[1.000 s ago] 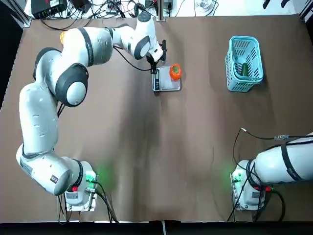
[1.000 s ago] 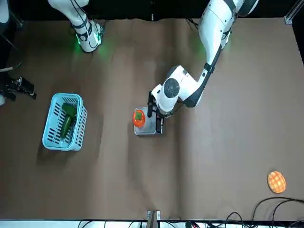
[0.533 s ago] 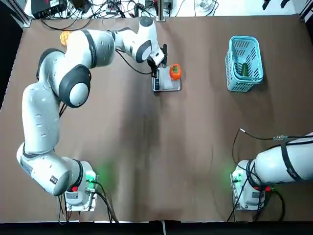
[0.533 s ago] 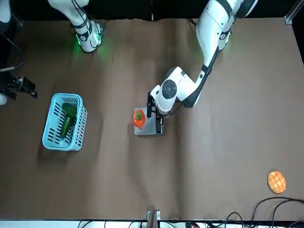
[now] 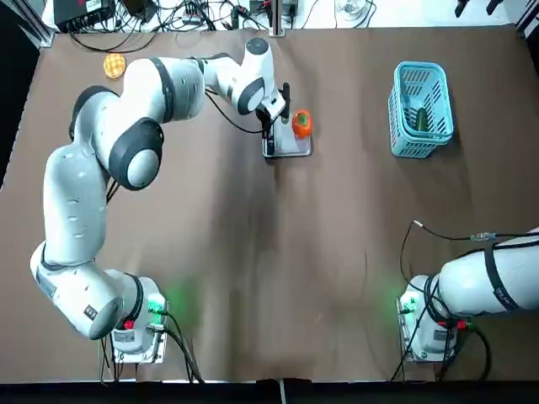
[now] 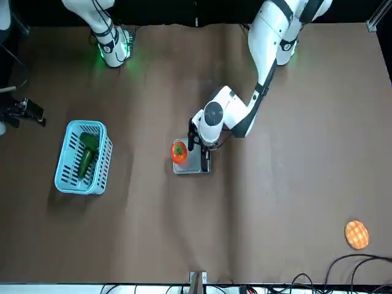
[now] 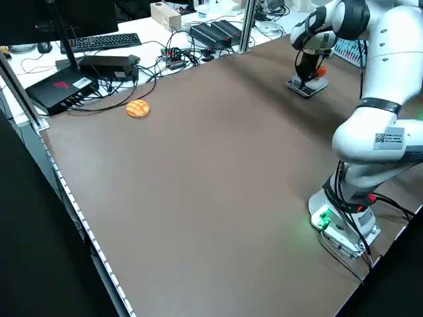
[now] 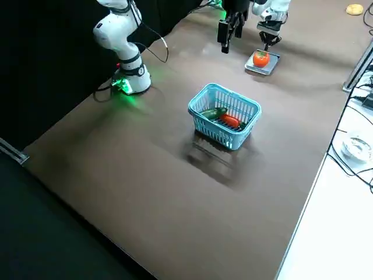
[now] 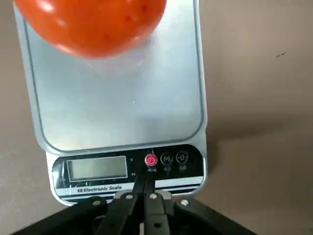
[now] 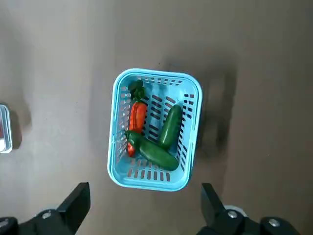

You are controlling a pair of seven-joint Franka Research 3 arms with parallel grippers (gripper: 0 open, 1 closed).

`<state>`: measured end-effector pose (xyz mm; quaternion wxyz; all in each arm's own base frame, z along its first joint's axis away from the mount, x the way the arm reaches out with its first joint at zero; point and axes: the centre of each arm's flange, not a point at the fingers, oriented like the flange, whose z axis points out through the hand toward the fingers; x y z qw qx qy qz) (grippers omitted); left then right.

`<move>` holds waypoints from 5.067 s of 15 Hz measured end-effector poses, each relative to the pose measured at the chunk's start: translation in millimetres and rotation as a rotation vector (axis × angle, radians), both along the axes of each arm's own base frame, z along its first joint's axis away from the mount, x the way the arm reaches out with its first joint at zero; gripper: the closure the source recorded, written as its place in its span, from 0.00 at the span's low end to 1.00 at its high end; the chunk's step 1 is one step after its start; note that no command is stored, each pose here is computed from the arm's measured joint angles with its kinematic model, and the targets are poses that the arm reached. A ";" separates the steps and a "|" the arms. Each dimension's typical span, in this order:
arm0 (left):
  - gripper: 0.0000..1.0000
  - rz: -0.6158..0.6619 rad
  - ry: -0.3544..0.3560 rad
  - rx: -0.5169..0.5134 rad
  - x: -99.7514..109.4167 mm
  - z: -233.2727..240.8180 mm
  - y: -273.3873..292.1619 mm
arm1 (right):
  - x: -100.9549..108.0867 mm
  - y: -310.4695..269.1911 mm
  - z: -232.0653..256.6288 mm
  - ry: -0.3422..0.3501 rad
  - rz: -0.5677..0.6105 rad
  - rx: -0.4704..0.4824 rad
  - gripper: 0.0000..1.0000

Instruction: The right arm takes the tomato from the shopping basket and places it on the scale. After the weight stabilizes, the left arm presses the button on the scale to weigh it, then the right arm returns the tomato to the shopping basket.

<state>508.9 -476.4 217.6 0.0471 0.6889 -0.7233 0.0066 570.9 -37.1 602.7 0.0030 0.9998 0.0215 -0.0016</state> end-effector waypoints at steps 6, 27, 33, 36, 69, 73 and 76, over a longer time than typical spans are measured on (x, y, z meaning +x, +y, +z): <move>0.99 0.007 -0.004 0.017 -3.4 -9.1 -2.2 | -0.7 0.5 -1.1 0.009 0.000 0.001 0.00; 0.99 0.040 -0.024 -0.004 -5.9 -19.6 -9.5 | -0.7 0.4 -1.8 0.012 0.000 0.001 0.00; 0.99 0.070 -0.029 -0.003 5.5 -8.9 -3.8 | -0.7 0.7 -1.8 0.012 0.000 0.001 0.00; 0.99 0.092 -0.021 0.016 19.9 28.6 10.7 | -0.2 7.7 -2.2 0.012 0.012 0.006 0.00; 0.00 1.119 0.141 0.223 74.1 343.3 458.3 | 17.0 276.3 -423.1 0.042 0.230 1.126 0.00; 0.00 1.318 0.125 0.237 69.8 353.0 450.0 | -1.7 286.8 -443.0 0.045 0.194 1.168 0.00; 0.00 1.414 0.137 0.258 63.0 359.1 455.4 | -10.5 294.0 -454.9 0.061 0.179 1.175 0.00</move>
